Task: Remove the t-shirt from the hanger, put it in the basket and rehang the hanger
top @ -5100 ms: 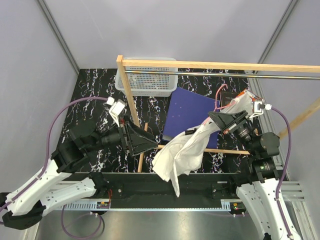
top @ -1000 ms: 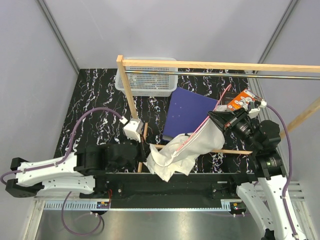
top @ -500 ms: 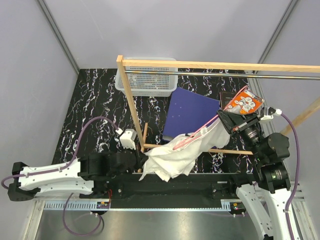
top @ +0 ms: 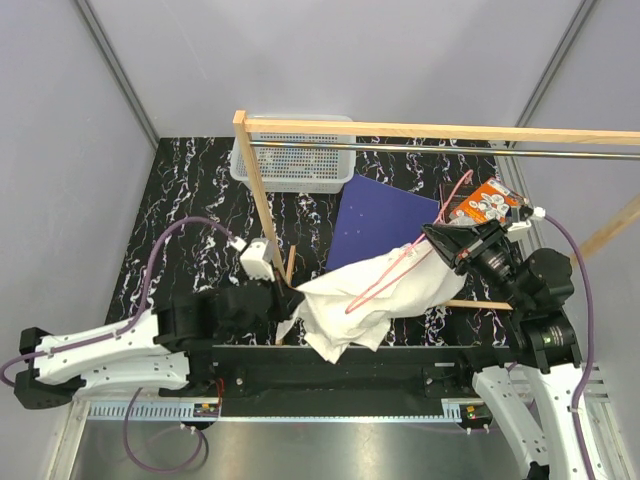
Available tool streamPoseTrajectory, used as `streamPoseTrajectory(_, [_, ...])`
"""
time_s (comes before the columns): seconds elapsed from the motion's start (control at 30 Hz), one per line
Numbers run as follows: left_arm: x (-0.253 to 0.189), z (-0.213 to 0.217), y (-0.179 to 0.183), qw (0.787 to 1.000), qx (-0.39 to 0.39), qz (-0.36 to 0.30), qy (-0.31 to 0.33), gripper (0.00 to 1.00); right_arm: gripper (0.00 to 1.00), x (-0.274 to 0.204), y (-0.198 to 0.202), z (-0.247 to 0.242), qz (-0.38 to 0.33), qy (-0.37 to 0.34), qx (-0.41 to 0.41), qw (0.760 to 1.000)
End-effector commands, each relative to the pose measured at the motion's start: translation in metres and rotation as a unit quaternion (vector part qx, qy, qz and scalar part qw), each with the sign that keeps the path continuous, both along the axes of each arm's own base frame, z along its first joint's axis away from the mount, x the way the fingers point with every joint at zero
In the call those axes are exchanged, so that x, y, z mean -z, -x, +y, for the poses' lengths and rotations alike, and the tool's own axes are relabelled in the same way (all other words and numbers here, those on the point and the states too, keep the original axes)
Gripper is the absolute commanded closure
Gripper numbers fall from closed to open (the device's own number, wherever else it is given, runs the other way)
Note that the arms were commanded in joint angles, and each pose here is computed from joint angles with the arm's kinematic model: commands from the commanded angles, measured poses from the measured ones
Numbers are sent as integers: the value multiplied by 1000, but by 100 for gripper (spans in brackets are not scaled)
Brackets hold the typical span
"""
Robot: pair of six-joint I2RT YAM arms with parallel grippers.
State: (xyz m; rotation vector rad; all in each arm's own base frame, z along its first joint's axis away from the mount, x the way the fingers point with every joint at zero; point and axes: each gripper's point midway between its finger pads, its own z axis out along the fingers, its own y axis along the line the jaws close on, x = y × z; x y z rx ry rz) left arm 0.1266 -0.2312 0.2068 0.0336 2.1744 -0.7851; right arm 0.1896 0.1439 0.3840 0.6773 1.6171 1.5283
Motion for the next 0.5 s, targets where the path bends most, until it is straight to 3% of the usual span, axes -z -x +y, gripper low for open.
streamPoseTrajectory(0.0, [-53,-46,-10,997,47,-39,51,100,100,-14,30,23,5,-32,-107,994])
streamPoseTrajectory(0.27, [-111,-81,-22,990,86,-83,70,100,100,-45,95,22,3,-89,-164,982])
streamPoseTrajectory(0.47, [-162,-79,-11,978,124,-117,117,100,100,-38,129,13,6,-85,-146,986])
